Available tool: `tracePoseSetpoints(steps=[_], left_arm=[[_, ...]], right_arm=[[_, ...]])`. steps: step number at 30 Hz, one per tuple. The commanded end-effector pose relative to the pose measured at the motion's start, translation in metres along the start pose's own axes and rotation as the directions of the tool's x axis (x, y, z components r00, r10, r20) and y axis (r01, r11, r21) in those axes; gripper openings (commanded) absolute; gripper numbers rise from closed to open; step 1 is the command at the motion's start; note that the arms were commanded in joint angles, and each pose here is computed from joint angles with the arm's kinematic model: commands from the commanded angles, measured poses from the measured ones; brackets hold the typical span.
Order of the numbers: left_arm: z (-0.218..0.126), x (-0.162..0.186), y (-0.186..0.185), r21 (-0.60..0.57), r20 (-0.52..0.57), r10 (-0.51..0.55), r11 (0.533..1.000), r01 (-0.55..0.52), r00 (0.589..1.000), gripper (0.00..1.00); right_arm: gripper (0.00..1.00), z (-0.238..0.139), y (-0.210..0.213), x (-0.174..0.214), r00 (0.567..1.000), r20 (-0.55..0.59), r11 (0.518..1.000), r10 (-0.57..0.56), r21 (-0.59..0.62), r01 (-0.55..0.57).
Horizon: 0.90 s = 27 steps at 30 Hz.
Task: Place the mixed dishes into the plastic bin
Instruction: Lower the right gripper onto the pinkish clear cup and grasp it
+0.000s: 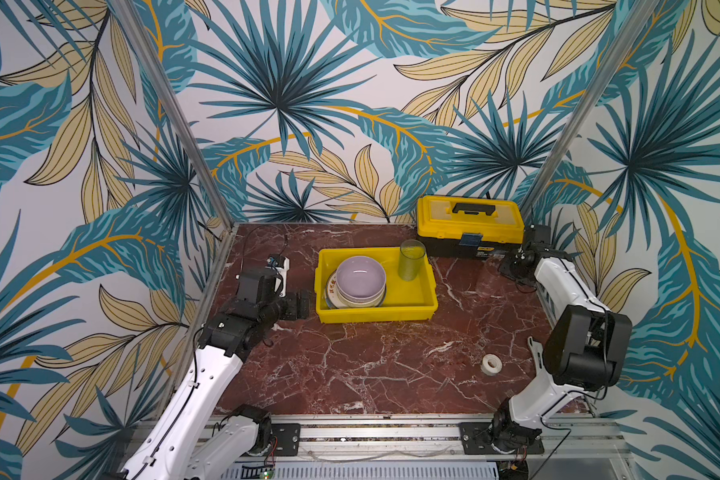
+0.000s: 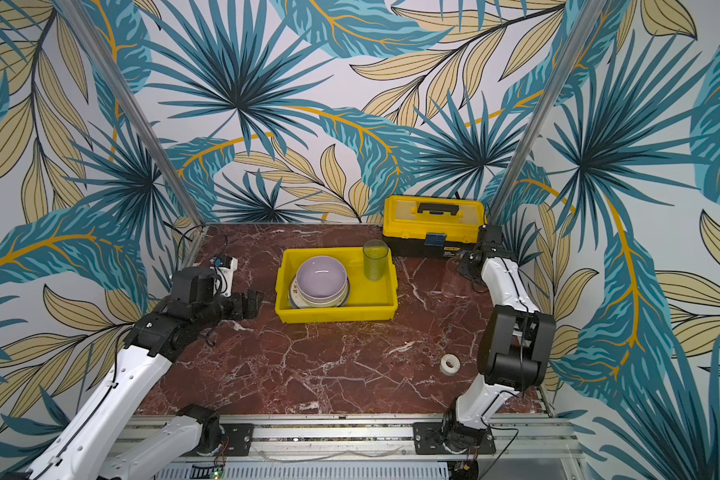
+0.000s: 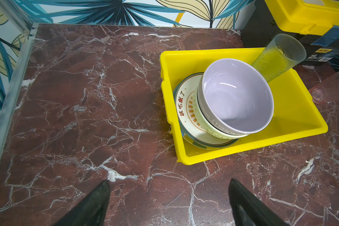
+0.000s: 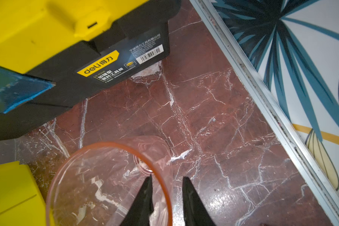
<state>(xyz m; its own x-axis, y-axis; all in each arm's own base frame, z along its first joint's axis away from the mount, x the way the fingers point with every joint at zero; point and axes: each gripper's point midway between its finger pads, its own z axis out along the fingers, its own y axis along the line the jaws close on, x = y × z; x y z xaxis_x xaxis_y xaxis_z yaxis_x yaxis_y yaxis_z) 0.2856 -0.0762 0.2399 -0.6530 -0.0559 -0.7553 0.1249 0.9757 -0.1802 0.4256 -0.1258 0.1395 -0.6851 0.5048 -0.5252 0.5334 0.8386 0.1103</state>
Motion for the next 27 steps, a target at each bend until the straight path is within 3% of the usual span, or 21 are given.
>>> tracePoseSetpoints(steps=[1,16,27], left_arm=[[0.000,0.000,0.002,-0.003,0.013,-0.007,1.000,0.007,1.000,0.95],[0.001,0.000,0.002,-0.001,0.012,-0.005,1.000,0.005,1.000,0.95],[0.001,0.000,0.003,-0.005,0.014,-0.003,1.000,0.003,1.000,0.95]], right_arm=[[0.26,0.007,-0.002,0.006,0.999,-0.030,1.000,0.023,-0.002,-0.023],[0.04,-0.007,0.004,0.012,0.999,-0.037,0.999,0.017,-0.045,-0.019],[0.02,-0.064,0.030,0.014,0.998,0.035,0.991,-0.046,-0.125,0.050]])
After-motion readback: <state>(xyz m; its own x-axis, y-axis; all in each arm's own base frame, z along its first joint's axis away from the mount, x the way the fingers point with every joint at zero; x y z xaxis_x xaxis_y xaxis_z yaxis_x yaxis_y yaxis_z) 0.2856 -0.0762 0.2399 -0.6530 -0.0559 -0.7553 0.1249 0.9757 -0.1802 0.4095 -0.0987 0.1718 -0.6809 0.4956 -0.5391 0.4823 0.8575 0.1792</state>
